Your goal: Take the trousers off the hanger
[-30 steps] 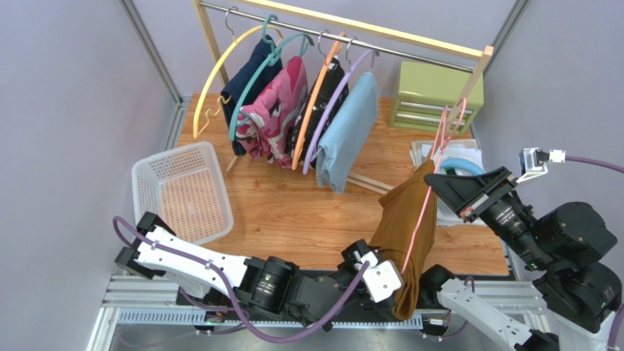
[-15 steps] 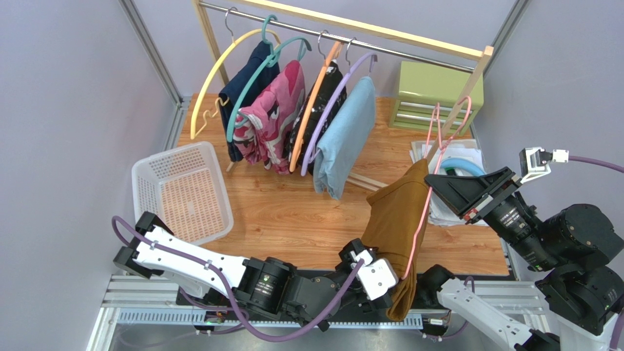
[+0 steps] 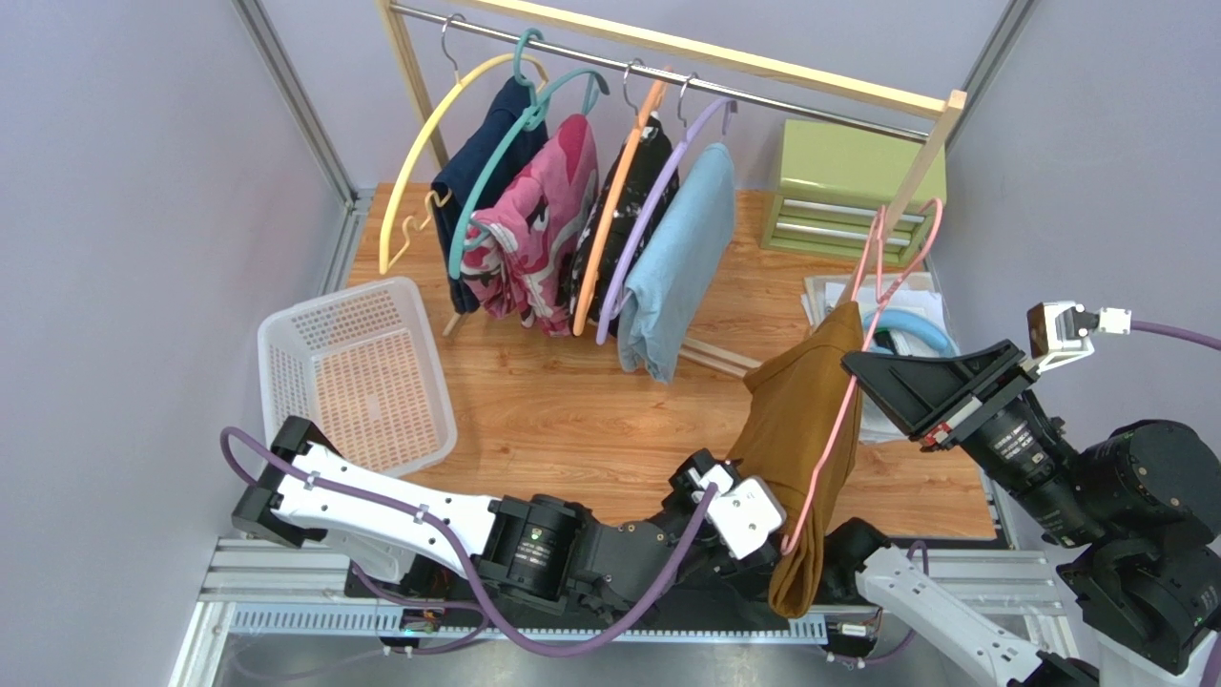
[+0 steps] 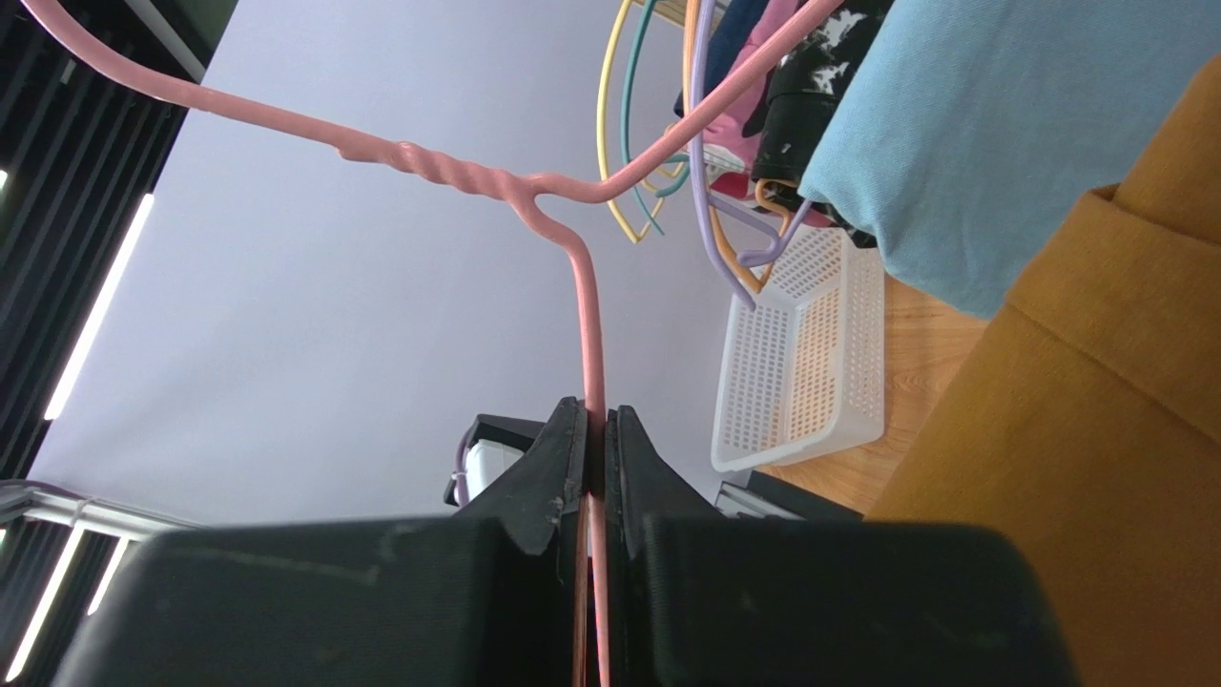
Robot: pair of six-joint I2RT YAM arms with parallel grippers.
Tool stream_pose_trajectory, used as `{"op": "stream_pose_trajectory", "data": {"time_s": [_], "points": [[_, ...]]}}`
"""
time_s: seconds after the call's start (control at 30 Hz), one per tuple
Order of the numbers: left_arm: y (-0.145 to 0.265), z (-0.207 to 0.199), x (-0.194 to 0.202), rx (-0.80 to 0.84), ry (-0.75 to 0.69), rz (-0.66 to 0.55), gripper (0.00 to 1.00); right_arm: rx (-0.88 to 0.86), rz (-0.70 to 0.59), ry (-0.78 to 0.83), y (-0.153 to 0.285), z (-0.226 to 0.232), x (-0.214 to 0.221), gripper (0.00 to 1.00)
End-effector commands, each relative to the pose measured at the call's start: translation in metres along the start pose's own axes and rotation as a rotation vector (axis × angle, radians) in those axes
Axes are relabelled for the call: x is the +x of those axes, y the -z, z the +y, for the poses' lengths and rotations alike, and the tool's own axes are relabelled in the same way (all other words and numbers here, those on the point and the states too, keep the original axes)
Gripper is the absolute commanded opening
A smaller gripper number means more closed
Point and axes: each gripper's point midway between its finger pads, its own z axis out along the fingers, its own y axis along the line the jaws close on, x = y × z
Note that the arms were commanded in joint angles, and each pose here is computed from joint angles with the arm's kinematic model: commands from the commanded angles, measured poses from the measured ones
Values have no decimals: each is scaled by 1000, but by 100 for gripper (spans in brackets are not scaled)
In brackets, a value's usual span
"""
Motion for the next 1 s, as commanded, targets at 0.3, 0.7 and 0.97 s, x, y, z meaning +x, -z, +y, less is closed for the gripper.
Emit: {"op": "stream_pose_trajectory", "data": {"time_s": [0.3,0.7,0.97], "points": [[1,22,-62,-29,24,-136,25,-153,-4,-42,19,29,-1,0],[24,51,-92,-68,67,-145,0,-97,78,27,31,2,21,0],[53,64,-121,11,164,-212,0,-53,155,78,32,-22,41,0]]}}
